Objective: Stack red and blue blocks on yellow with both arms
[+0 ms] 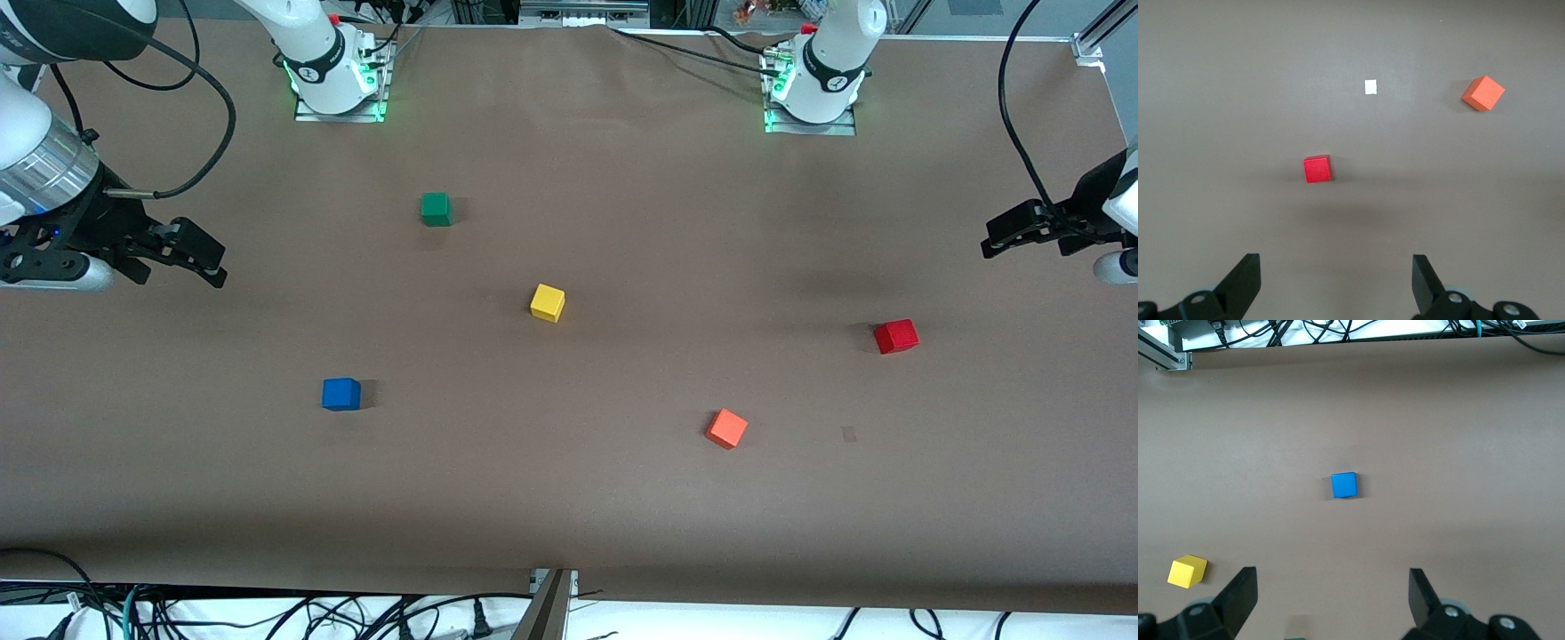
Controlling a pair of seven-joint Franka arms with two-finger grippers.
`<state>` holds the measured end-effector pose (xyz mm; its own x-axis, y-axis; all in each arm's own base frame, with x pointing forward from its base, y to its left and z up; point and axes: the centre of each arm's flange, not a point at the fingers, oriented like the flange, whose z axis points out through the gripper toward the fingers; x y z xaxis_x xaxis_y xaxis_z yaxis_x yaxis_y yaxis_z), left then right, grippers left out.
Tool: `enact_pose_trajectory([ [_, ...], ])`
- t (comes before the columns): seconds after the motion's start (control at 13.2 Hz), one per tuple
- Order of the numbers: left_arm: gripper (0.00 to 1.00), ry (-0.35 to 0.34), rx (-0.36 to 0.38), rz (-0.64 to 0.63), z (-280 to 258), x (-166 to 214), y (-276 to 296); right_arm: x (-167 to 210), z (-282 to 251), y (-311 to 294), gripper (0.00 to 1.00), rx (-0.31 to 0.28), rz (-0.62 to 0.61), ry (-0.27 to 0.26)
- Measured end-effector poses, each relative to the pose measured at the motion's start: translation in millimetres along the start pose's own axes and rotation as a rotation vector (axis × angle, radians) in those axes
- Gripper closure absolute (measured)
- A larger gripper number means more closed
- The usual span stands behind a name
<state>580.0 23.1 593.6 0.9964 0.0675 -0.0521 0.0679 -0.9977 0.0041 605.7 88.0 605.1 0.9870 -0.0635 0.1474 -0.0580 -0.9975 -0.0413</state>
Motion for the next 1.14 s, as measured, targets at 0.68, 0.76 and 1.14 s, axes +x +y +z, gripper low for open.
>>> enact_pose_trajectory([
  [0.68, 0.0, -0.009, 0.0, 0.0, 5.2, 3.0, -0.3, 0.0, 0.0, 0.0, 0.0, 0.0, 0.0, 0.0],
  [0.76, 0.0, -0.009, 0.0, -0.001, 5.1, 3.0, -0.6, 0.0, 0.0, 0.0, 0.0, 0.0, 0.0, 0.0],
  [1.14, 0.0, -0.025, 0.0, -0.006, 12.0, 5.7, -3.2, -0.2, 0.0, -1.1, 0.0, 0.0, -0.002, 0.0],
])
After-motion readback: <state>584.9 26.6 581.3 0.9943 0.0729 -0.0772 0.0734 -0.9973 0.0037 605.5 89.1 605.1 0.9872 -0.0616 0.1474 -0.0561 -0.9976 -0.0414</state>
